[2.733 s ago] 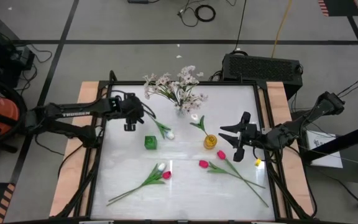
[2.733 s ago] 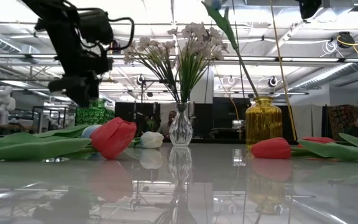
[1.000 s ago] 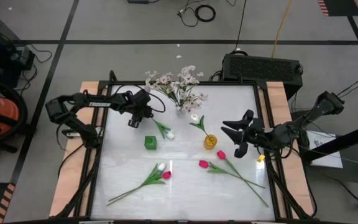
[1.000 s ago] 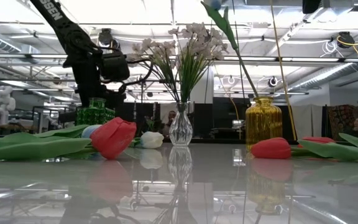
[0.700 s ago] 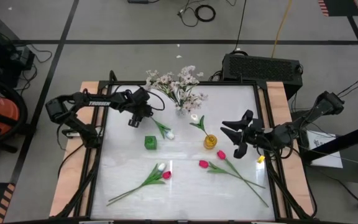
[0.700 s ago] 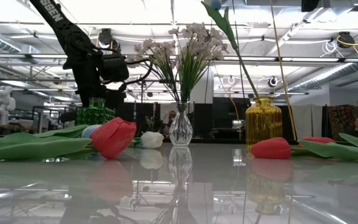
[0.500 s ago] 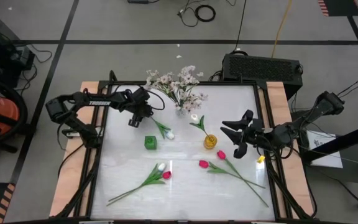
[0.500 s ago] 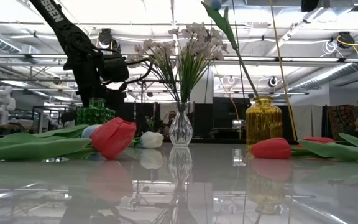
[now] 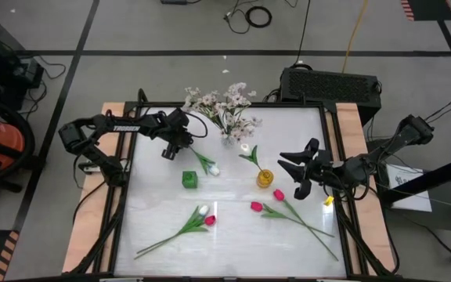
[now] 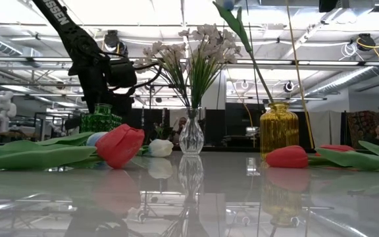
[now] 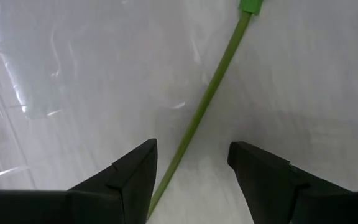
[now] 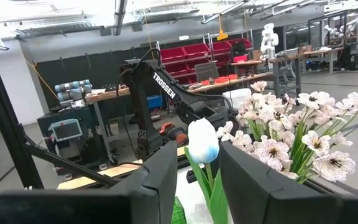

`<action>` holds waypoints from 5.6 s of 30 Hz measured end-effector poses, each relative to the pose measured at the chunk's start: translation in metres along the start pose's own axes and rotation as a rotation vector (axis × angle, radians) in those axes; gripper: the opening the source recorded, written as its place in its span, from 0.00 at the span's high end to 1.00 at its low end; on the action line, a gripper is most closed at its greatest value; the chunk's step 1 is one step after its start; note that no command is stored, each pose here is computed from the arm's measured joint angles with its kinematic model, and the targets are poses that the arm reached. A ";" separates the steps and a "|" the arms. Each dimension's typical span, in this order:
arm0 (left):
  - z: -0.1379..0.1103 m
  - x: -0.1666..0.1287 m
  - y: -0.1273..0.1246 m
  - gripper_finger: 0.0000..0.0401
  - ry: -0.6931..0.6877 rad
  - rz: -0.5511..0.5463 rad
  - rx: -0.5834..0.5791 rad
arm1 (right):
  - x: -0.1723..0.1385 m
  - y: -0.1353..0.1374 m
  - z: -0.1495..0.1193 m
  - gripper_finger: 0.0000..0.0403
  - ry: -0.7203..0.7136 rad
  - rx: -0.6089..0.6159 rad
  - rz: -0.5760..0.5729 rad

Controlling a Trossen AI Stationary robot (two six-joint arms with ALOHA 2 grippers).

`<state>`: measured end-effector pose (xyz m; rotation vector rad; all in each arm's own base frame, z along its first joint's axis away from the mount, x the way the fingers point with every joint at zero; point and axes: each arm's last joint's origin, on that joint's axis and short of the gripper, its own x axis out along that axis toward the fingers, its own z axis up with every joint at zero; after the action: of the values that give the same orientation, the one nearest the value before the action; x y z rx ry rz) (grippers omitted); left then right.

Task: Sort flowers into vase by color
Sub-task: Put the top white flower into the yellow vase

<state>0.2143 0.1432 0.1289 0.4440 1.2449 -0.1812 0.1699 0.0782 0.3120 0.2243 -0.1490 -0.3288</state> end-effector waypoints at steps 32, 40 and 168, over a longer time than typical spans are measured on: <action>-0.003 0.006 -0.001 0.46 -0.060 -0.078 -0.022 | 0.000 0.000 -0.001 0.72 0.009 -0.013 -0.001; -0.002 0.009 0.000 0.46 -0.078 -0.085 -0.019 | 0.000 0.000 -0.002 0.72 0.013 -0.019 -0.001; 0.027 -0.082 -0.048 1.00 -0.210 -0.034 -0.079 | 0.000 -0.001 -0.006 0.72 0.048 -0.034 -0.011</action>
<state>0.1939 0.0798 0.2024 0.3268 1.0497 -0.2012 0.1705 0.0784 0.3056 0.1992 -0.0947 -0.3363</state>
